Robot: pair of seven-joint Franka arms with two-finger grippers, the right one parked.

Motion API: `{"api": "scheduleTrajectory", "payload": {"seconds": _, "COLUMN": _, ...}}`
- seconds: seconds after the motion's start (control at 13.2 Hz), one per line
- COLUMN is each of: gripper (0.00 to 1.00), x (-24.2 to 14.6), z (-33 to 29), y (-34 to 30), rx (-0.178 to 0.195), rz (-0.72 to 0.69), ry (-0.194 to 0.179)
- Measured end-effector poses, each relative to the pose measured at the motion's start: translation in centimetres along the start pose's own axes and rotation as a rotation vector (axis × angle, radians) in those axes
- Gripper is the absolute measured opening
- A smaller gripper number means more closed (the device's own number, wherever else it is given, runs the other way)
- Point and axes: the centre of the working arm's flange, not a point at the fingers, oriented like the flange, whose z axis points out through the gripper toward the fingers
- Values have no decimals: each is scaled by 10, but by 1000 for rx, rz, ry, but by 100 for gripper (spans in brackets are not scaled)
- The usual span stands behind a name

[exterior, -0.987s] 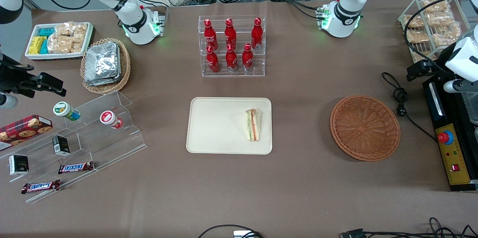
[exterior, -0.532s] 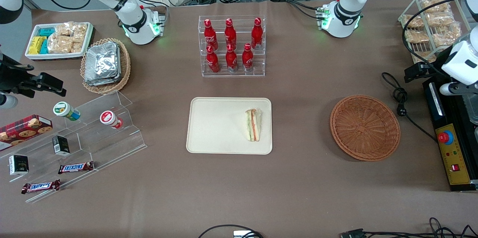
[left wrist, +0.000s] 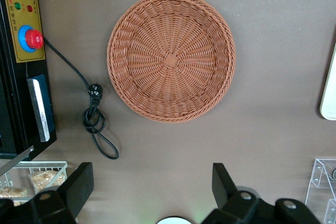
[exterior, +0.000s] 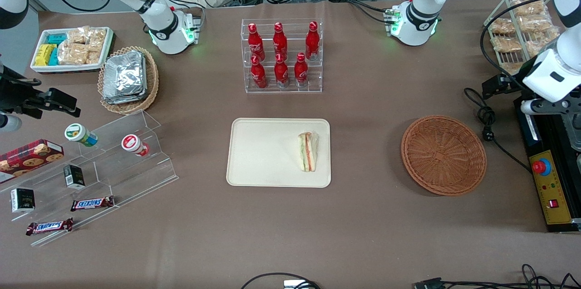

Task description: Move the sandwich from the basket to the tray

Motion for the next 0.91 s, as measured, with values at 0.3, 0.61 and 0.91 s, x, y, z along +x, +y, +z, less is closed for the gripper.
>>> {"api": "scheduleTrajectory", "payload": {"seconds": 0.3, "gripper": 100, "x": 0, "z": 2, "y": 0, "rx": 0, "rz": 0, "ry": -3}}
{"api": "scheduleTrajectory", "payload": {"seconds": 0.61, "gripper": 100, "x": 1, "z": -2, "y": -1, "rx": 0, "rz": -2, "ry": 9}}
{"api": "scheduleTrajectory", "payload": {"seconds": 0.91, "gripper": 100, "x": 5, "z": -9, "y": -4, "rx": -2, "rz": -7, "ry": 24}}
